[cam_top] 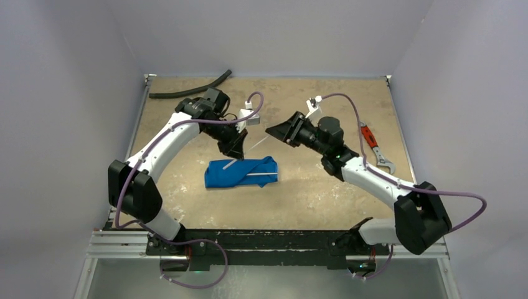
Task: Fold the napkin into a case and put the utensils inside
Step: Pass from the right arm to the left
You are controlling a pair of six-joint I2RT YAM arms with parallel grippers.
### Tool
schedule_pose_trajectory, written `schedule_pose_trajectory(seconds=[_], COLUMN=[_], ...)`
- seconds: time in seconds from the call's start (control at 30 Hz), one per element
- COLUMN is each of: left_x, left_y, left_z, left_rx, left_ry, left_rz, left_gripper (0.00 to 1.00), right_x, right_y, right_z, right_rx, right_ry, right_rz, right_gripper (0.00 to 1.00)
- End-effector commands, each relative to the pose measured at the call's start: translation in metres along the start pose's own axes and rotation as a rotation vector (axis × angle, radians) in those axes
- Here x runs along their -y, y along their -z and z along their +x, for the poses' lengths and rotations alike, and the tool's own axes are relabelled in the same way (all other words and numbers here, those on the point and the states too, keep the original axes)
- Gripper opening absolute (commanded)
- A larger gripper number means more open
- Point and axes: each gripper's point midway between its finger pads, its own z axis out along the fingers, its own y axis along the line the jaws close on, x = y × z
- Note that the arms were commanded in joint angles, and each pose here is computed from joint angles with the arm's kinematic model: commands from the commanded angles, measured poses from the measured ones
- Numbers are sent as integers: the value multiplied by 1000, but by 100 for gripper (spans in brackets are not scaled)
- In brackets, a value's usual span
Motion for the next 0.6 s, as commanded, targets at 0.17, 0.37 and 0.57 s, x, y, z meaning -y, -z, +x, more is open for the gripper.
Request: schedule_pose_trajectory(seconds=[0.17, 0.37, 0.57], left_x=[-5, -3, 0], left_y=[14, 20, 22], left_z=[15, 13, 17], left_rx=[-29, -24, -32], left_ry=[-155, -213, -236], left_rz=[-82, -83, -79], left_gripper=[0, 0, 0], right_x=[-16, -14, 1], right_y=[49, 48, 45], right_z=[19, 27, 25], right_rx=[-451, -566, -571], right_ry=[399, 427, 388], right_rz=[-177, -211, -171], right_gripper=[56, 52, 50])
